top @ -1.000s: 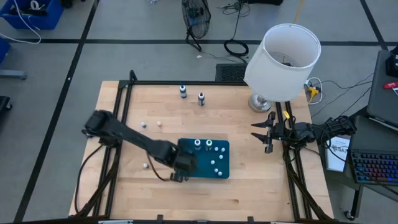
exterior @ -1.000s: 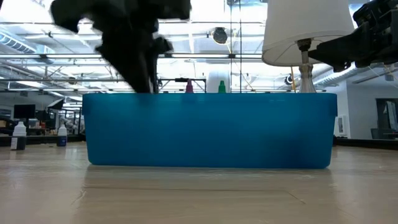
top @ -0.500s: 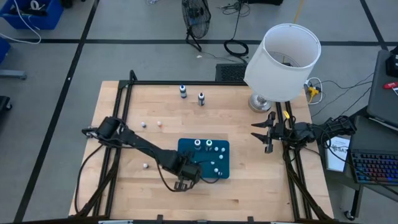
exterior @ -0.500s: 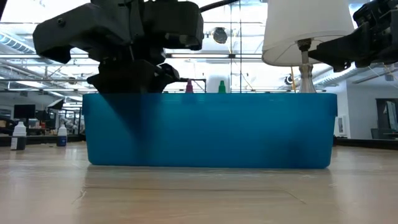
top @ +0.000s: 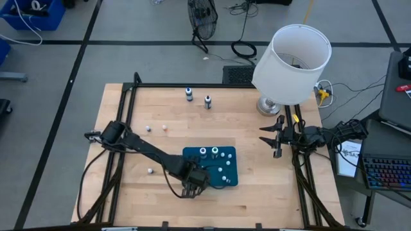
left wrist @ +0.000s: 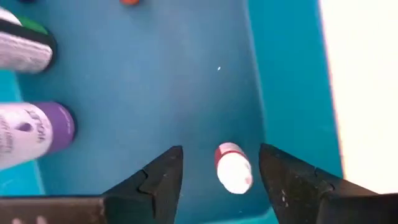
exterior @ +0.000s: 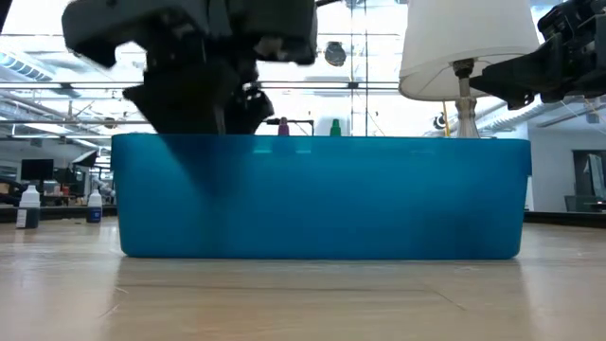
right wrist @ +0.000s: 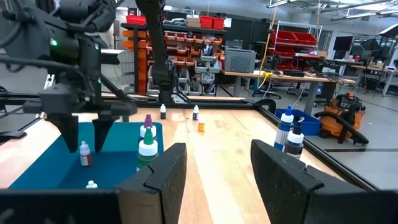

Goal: Pick & Place food coloring
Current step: Put the bottom small purple food coloring bottle into the blue bin

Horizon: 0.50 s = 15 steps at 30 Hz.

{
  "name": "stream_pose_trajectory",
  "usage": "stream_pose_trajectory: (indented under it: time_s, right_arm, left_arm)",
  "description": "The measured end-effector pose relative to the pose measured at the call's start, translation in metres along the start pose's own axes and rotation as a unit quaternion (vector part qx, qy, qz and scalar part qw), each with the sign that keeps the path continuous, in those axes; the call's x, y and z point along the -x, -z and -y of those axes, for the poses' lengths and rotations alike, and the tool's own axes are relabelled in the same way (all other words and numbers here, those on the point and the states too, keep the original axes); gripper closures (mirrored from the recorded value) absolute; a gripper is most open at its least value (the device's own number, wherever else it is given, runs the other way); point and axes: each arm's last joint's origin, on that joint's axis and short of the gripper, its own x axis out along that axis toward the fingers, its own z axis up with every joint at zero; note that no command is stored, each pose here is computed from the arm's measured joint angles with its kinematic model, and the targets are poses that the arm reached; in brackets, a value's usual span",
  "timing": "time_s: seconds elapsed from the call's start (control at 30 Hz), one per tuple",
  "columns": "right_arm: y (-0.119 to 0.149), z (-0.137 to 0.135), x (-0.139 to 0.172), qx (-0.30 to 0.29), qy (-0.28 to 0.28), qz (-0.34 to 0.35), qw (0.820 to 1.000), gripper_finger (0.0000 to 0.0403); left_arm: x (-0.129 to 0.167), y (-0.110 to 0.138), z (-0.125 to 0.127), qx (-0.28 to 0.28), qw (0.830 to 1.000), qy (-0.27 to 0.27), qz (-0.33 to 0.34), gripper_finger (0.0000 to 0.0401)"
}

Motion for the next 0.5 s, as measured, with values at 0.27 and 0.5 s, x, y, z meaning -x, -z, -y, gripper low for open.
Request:
stream_pose_trajectory:
  time_s: [0.27,0.5]
  right_arm:
    - [0.000,0.000,0.000,0.000,0.000,0.000,1.000,0.0236]
    - [0.000,0.000,0.000,0.000,0.000,0.000,1.000,0.0236]
  left_arm:
    - [0.030,-0.013,0.001,-0.023,1.000,-0.006,-0.020,0.0186]
    - [0.099,-0.005,-0.011,0.000,0.995,-0.094,-0.024,0.0185]
